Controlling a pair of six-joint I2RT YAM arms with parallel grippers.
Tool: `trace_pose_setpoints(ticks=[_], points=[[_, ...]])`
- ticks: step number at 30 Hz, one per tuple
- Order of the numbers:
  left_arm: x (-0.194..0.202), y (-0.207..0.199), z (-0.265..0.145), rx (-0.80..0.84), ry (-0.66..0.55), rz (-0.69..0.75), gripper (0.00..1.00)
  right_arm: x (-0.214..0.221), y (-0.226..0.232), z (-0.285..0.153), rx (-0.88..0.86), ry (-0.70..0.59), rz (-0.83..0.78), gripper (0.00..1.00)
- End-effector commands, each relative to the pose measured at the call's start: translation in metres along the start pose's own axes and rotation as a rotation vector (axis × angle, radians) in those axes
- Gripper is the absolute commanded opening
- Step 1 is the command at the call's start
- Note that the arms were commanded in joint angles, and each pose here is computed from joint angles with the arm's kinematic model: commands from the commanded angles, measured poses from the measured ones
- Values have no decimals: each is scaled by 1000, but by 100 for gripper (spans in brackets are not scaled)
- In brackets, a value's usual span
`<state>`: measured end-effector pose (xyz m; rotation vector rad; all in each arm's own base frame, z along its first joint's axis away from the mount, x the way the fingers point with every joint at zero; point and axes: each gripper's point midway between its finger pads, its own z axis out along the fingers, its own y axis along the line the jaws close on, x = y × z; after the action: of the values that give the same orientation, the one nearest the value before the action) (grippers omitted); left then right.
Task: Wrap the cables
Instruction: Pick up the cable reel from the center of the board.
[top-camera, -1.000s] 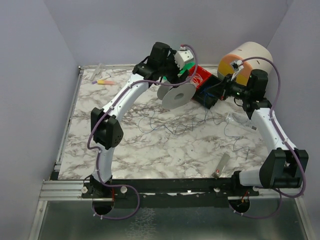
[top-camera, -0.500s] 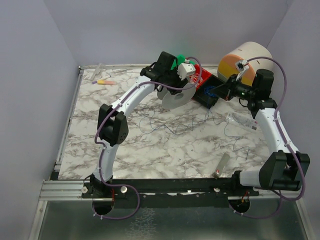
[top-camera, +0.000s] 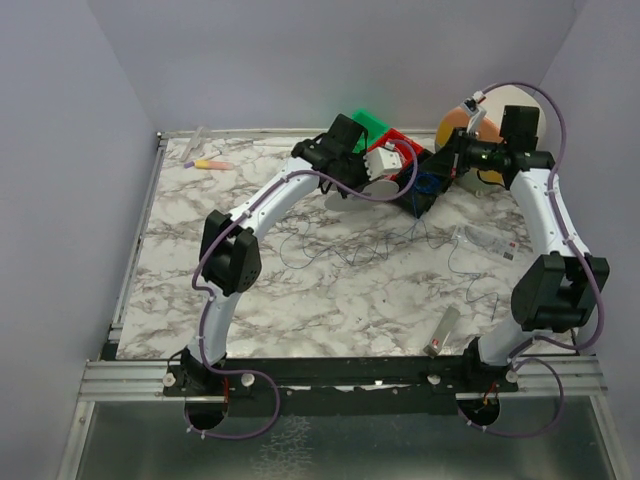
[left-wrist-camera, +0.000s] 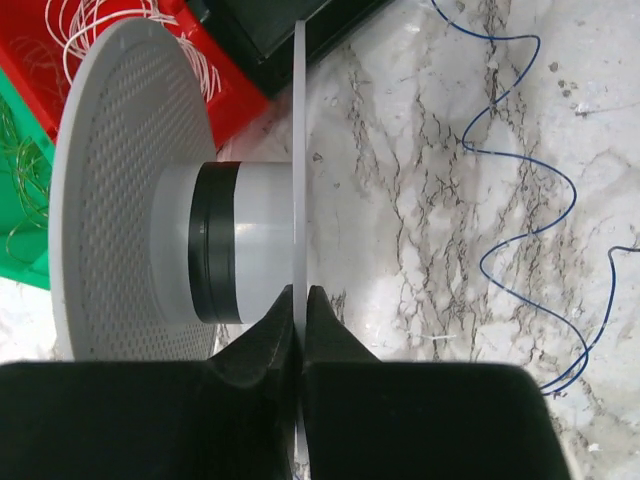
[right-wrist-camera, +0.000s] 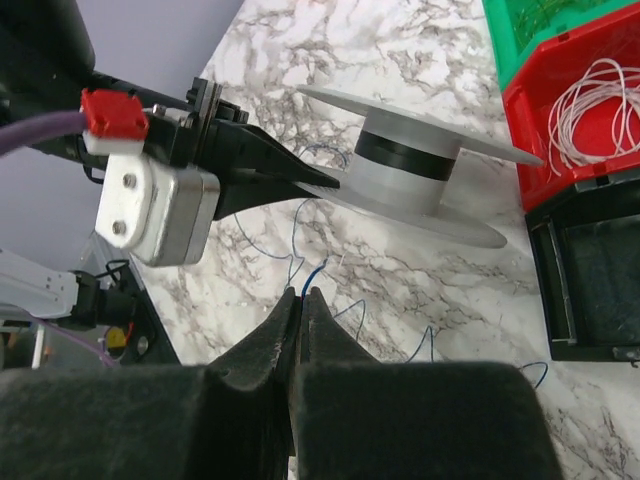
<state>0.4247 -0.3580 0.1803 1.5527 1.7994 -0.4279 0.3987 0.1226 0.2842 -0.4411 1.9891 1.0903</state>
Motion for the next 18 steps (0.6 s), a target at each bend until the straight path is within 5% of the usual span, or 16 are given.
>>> trace_pose_setpoints(ticks=[1, 18], points=[[1, -7, -11, -9, 40, 105, 0, 10, 3, -1, -32, 65, 76, 1], [1, -35, -19, -17, 181, 328, 0, 50, -4, 19, -84, 272, 183, 0]])
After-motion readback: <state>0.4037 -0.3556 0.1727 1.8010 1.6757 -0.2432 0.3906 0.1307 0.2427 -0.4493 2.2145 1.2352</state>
